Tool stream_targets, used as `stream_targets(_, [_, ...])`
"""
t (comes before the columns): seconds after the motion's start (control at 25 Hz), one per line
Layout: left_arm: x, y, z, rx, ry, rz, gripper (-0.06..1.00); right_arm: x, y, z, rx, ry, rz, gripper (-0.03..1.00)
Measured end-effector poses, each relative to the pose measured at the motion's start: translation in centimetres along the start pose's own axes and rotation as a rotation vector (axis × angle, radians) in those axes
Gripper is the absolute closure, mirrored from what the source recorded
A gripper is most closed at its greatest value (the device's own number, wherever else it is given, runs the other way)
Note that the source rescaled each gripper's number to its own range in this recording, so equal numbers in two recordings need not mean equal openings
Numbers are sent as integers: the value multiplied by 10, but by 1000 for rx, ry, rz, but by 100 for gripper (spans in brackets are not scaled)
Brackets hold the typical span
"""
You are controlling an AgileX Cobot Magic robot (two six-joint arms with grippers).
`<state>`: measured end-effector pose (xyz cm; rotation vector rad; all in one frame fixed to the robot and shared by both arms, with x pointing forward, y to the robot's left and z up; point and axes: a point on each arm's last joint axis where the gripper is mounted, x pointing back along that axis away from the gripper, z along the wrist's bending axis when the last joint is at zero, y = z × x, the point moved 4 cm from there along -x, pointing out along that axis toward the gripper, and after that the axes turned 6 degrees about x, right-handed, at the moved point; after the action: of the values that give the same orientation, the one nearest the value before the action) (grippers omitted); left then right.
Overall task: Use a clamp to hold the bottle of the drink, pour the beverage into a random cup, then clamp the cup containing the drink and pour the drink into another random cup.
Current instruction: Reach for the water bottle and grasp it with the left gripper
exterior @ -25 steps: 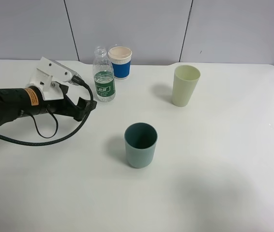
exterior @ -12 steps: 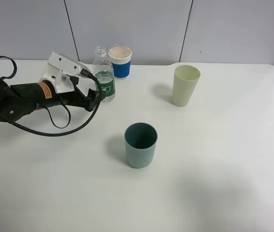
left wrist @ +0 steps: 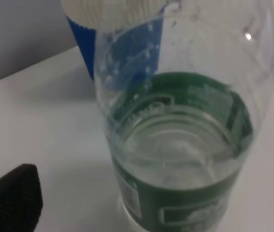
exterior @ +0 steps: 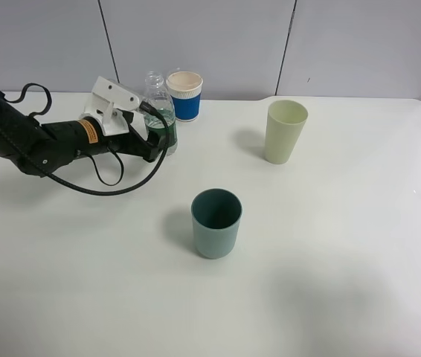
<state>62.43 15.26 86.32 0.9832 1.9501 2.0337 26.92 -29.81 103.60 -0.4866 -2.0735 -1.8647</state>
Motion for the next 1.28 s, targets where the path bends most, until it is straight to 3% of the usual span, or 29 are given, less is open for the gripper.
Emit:
stream_targets(0.56, [-24,-4,-1,1,-9,-9,-2,0,0,0,0,0,0,-2])
stream_targets(0.92, [-24,-2,7,59,51,-24,-2,0,0,0,0,0,0,-2])
stream_targets(1.28, [-28,-1,-5,51,59,-31,17,0,0,0,0,0,0,-2])
